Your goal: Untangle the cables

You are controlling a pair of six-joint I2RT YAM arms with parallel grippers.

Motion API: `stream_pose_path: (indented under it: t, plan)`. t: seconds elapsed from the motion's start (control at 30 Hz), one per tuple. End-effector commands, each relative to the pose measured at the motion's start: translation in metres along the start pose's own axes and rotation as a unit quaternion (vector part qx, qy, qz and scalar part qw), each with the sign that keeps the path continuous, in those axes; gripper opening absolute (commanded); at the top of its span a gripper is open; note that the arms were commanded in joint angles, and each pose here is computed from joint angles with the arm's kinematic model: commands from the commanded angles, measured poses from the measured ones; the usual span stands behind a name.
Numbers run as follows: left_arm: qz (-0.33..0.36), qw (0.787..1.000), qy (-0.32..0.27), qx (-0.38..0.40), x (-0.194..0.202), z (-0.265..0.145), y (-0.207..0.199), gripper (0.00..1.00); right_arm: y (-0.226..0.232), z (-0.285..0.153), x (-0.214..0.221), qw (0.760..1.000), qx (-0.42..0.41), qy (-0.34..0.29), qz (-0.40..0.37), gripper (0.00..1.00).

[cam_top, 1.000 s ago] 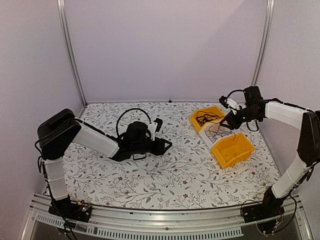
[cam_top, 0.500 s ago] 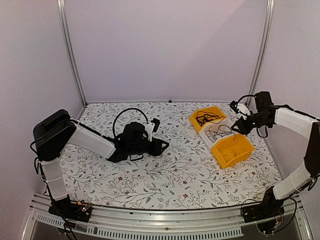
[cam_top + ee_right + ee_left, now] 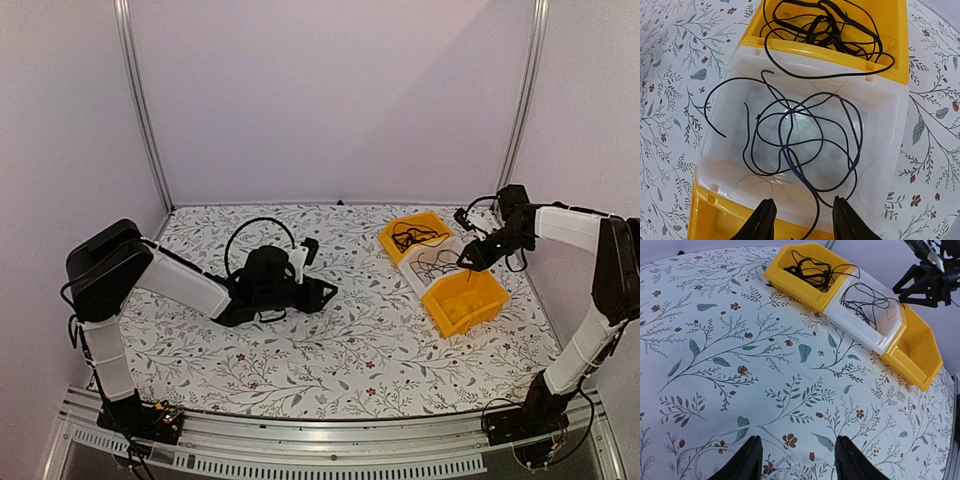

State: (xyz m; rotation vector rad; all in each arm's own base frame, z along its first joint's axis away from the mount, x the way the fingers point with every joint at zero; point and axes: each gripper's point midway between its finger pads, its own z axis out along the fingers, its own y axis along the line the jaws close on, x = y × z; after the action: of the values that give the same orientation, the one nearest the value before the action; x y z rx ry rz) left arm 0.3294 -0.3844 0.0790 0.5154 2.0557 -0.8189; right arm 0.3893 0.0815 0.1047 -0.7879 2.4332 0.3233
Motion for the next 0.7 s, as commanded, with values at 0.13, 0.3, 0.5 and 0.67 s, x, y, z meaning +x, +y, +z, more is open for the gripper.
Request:
stream_pose_path:
  t: [0.13, 0.3, 0.5, 0.67]
  plan:
    - [-0.007, 1.000, -0.007, 0.004, 0.002, -0.001, 0.003, 0.49, -0.006, 0.011, -0.006, 0.998, -0.039, 0.048, 0.021, 0.41]
    - [-0.012, 1.000, -0.010, 0.003, 0.005, -0.002, 0.005, 0.49, -0.004, 0.023, 0.003, 0.993, -0.070, 0.092, 0.028, 0.38]
    - [-0.021, 1.000, -0.009, 0.008, 0.010, -0.003, 0.006, 0.49, -0.005, 0.036, 0.015, 0.988, -0.087, 0.126, 0.035, 0.24]
    - [-0.027, 1.000, -0.009, 0.012, 0.013, -0.003, 0.006, 0.49, -0.004, 0.038, 0.004, 0.988, -0.101, 0.114, 0.035, 0.00]
